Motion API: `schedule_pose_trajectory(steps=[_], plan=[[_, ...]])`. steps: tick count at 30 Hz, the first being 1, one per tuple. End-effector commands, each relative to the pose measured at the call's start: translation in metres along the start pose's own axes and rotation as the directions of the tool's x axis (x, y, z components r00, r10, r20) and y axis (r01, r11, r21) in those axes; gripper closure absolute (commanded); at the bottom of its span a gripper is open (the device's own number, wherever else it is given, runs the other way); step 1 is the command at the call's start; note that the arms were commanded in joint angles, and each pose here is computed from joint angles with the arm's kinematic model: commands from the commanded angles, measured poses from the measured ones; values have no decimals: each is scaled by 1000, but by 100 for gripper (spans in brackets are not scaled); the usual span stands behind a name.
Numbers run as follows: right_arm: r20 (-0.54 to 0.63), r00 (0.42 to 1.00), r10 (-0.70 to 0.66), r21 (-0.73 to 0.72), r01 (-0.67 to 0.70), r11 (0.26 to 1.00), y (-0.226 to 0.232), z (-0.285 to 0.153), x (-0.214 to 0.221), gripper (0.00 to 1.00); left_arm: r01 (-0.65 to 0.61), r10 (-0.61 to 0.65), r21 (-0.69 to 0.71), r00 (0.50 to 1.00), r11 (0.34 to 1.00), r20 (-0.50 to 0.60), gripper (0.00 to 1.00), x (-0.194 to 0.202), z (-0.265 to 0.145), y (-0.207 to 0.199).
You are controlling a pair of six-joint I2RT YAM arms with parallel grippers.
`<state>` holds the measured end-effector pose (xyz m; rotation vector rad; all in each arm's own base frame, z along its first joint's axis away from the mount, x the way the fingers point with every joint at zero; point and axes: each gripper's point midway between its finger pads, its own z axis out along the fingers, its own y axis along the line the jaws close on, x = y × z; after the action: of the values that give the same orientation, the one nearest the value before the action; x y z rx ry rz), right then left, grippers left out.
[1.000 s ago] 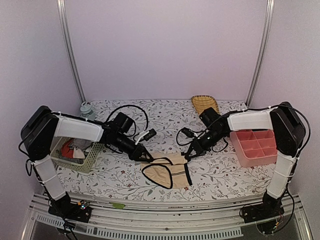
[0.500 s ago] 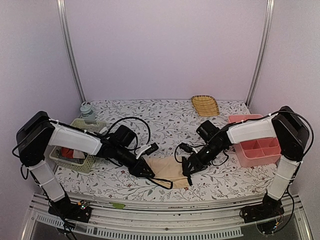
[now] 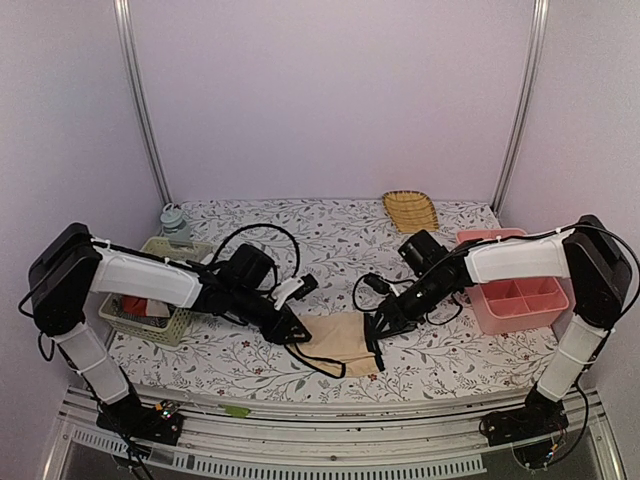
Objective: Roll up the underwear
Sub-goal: Fold the underwear at the corner of the board, then smooth out the underwear at the corner of the board.
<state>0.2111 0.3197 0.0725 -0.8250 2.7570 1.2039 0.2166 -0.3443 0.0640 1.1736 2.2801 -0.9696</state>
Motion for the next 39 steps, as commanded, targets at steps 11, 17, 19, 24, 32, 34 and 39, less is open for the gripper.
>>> schedule_pose_trajectory(steps=[11,17,19,24,32,34,39], plan=[[-72,976,204,-34,-206,978,-21,56,3,72,76,-95,-168,989,983,-111,69,20,14,69],[-22,985,170,-92,-172,981,9,44,-28,70,23,-38,-182,996,983,-81,69,1,-8,78],[16,989,149,-94,-147,985,19,32,-34,68,-47,42,-130,998,990,-46,68,-12,-17,57],[33,982,187,-78,-184,980,21,16,-19,69,-272,275,-60,959,960,62,65,-30,-27,-9],[-7,916,400,-68,-400,914,4,22,17,65,-363,364,-24,930,931,43,65,-19,0,-40],[7,905,426,-48,-425,904,-1,23,16,64,-378,379,-18,925,926,27,65,-15,8,-44],[43,894,447,-30,-446,895,-6,23,7,61,-393,393,-7,919,919,0,65,-6,21,-49]])
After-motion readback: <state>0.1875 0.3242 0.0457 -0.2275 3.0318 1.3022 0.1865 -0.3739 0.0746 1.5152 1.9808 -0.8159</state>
